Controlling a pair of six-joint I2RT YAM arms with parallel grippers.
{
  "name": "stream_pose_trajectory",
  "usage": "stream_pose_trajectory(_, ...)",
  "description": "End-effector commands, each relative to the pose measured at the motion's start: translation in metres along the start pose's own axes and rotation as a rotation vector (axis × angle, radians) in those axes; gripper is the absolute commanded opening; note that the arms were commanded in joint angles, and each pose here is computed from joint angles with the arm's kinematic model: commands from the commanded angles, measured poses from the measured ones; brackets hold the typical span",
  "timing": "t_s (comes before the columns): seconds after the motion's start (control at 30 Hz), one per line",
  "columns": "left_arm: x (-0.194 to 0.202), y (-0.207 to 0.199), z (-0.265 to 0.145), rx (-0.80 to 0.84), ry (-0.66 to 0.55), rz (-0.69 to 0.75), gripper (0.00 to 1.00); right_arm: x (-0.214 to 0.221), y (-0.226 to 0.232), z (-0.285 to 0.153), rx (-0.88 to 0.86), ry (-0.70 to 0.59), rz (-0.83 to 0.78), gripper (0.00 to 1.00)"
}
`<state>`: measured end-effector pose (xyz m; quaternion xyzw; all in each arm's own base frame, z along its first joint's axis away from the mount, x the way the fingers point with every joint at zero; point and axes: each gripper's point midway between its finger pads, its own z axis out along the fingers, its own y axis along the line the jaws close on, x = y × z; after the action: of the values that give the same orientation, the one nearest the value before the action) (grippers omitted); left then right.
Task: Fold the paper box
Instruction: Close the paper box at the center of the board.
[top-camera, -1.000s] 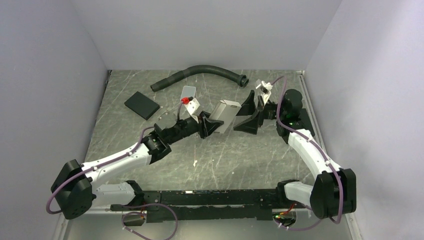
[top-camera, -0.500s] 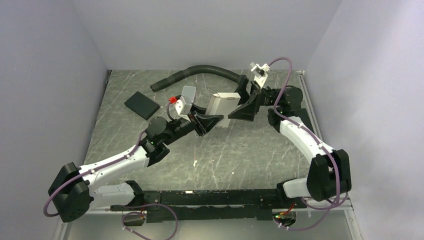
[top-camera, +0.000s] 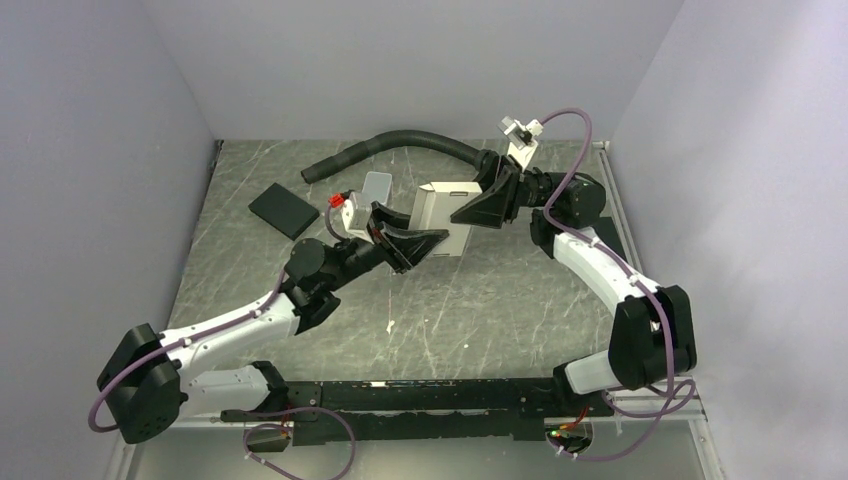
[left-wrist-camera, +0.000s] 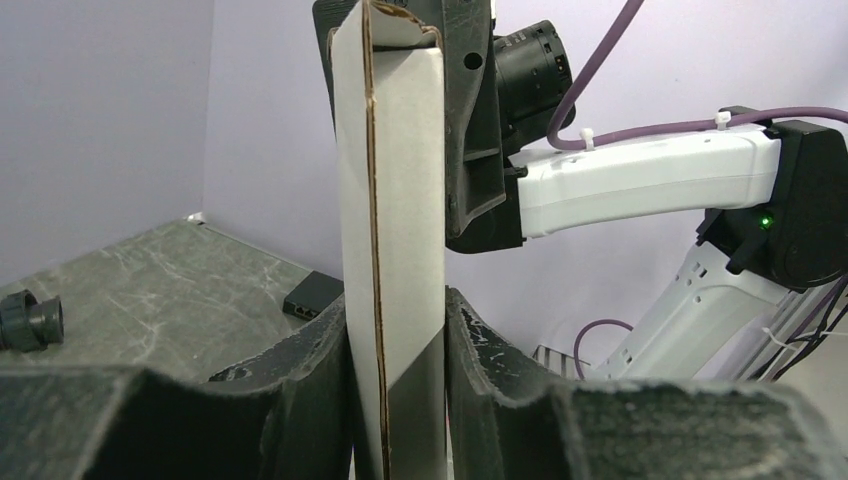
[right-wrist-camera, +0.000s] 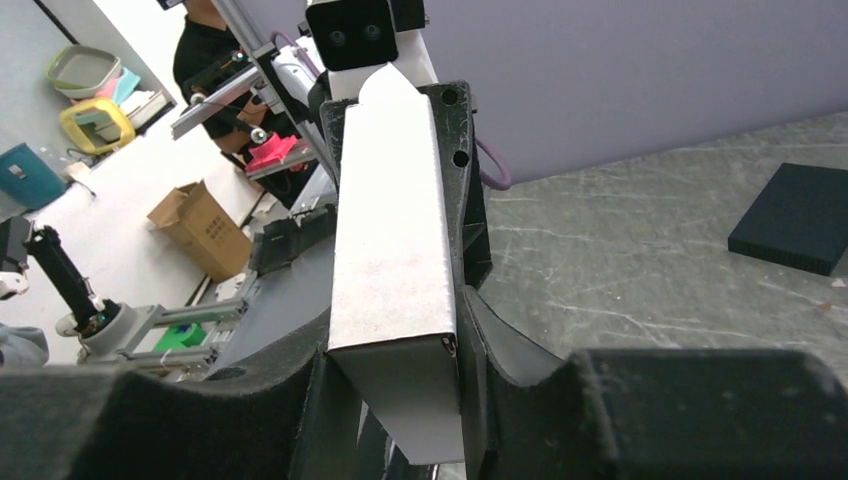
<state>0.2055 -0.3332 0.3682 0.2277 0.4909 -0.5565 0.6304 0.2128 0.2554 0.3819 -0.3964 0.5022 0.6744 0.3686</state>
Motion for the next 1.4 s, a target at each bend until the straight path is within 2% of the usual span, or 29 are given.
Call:
stream_pose_trajectory(0.0,-0.015,-0.001,0.004,0.010,-0.064,0.004,0.38,-0.008,0.021,0.006,-0.032,0.014,-0.075,0.27)
stream_pose_trajectory(0.27,-0.008,0.005,-0.005,-0.031,-0.017,-0.016,0.63,-0.001,0.017,0.000,-0.003,0.041,-0.119,0.15)
stream_pose_trajectory(0.57,-0.006,0.002,-0.023,-0.060,0.090,0.003,0.81,0.014,0.003,-0.009,0.040,0.092,-0.128,0.07)
stream_pose_trajectory(0.8,-0.023,-0.019,-0.041,-0.035,0.176,0.038,0.82,0.028,-0.003,-0.014,0.038,0.148,-0.187,0.04)
stream_pose_trajectory(0.87,-0.027,-0.018,-0.049,-0.078,0.191,0.021,0.81,0.033,-0.006,-0.016,0.038,0.170,-0.214,0.04)
stream_pose_trajectory(1.0,-0.045,-0.010,-0.068,-0.195,0.140,-0.004,0.76,0.049,-0.007,-0.021,0.036,0.210,-0.288,0.03)
stream_pose_trajectory(1.23,-0.050,0.006,-0.082,-0.369,0.073,-0.199,0.72,0.067,-0.010,-0.029,0.059,0.250,-0.380,0.02)
stream_pose_trajectory(1.37,-0.039,0.013,-0.075,-0.391,0.053,-0.304,0.71,0.070,-0.011,-0.030,0.063,0.263,-0.411,0.01)
